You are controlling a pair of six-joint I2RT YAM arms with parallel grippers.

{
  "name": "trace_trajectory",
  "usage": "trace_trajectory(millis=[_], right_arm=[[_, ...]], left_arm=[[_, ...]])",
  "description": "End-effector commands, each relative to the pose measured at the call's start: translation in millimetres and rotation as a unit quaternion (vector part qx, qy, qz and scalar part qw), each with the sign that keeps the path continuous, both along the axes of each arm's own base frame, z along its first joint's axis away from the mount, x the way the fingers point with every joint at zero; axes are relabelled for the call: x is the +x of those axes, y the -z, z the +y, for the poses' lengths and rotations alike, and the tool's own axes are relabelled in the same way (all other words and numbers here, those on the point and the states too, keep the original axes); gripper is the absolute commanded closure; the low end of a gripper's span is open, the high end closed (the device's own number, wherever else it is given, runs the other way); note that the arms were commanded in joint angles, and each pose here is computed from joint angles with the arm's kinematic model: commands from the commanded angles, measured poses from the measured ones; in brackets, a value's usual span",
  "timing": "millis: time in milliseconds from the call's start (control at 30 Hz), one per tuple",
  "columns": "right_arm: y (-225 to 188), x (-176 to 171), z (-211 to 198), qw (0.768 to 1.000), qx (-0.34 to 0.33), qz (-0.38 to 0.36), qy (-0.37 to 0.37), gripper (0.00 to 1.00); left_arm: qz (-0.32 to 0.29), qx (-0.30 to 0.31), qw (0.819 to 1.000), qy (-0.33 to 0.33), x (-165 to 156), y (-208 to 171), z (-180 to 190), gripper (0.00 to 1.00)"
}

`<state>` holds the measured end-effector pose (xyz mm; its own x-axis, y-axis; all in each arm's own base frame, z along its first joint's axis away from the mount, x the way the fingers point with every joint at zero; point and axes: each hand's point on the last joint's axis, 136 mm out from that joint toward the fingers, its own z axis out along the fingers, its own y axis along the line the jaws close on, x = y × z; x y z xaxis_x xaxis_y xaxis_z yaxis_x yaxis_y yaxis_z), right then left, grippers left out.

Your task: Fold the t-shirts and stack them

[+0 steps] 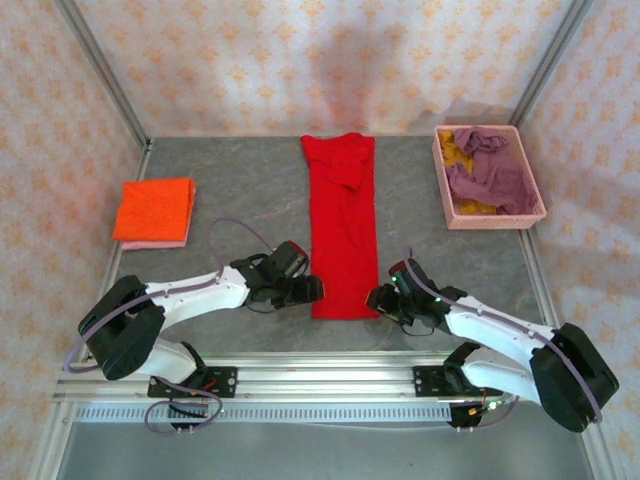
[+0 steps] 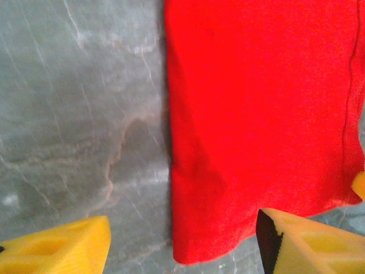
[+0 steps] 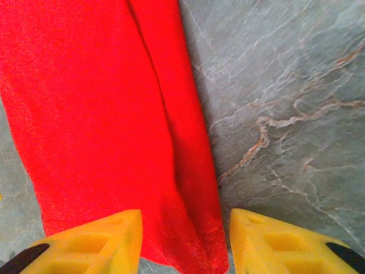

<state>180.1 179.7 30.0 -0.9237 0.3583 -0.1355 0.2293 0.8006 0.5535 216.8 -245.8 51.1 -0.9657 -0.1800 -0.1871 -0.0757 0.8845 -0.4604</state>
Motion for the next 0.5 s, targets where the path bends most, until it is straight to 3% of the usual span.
trace_trajectory(millis=[0,467], right_arm=[[2.8,-2.0,8.8,1.0,0.017,0.0,-0.019,0.59],[10.7,1.2,10.4,1.0,0.018,-0.001,-0.015,0.73]], left_arm=[[0.005,-0.004,1.0,-0.003,-12.4,2.7,-4.8,0.35],[0.019,-0.023,0.999,0.016,-22.6,15.7,-22.1,0.57]])
